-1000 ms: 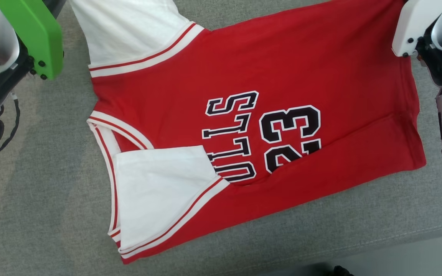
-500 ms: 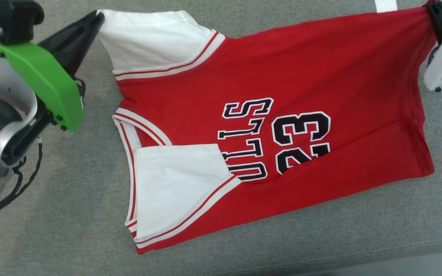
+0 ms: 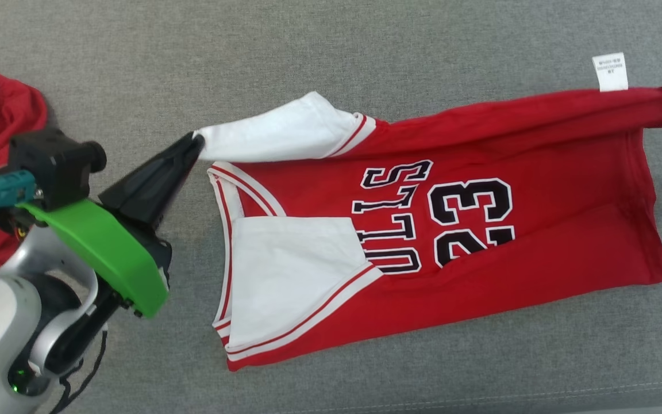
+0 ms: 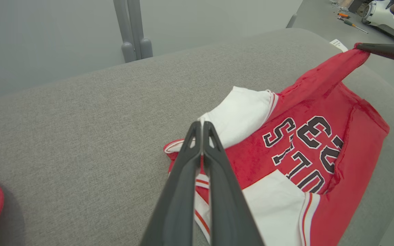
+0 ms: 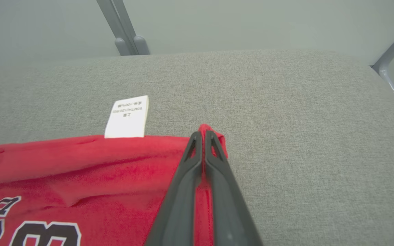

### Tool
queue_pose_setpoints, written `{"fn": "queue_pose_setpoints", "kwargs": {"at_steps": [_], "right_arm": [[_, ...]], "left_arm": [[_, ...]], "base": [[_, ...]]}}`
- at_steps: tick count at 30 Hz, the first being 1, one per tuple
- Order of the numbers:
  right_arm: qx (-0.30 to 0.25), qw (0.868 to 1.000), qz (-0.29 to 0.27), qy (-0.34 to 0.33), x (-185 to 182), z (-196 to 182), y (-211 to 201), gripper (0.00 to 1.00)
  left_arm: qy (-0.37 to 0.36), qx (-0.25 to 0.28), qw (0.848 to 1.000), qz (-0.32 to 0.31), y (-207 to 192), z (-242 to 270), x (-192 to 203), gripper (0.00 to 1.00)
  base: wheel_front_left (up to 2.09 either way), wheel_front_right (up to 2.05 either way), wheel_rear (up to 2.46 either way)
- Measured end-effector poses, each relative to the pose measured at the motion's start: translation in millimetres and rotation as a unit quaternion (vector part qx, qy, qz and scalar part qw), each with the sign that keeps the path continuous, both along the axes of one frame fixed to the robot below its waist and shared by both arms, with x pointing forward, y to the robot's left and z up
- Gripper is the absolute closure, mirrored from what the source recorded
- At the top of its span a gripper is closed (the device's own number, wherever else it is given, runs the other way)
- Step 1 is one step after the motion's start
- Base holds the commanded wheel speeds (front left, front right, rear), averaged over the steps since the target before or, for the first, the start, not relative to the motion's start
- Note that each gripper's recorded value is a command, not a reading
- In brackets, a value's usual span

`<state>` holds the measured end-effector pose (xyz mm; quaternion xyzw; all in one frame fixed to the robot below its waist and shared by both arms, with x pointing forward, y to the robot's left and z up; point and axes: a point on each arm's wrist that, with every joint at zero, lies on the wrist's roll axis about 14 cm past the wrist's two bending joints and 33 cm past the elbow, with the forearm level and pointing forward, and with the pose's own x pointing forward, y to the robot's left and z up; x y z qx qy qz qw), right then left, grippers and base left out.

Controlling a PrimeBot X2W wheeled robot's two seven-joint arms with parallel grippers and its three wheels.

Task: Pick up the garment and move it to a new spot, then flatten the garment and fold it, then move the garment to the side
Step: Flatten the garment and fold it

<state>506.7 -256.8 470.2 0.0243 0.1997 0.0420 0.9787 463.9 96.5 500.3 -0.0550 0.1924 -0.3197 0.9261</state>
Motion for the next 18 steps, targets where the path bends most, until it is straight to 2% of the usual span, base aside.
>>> {"fn": "queue_pose_setpoints", "kwargs": {"at_steps": [10,18], "right_arm": [[-0.011,1.0,0.004,0.015,-37,-14,-3,1.0],[-0.035,0.999,-0.001,0.021,-58,-29,-10,1.0]], "left_arm": [[0.066,-0.031,0.997,0.003,-10,-18,-57,1.0],[0.108,-0.045,0.993,0.03,-7,-36,-86,1.0]], "base": [[0.0,0.0,0.0],[0.0,0.0,0.0]]}}
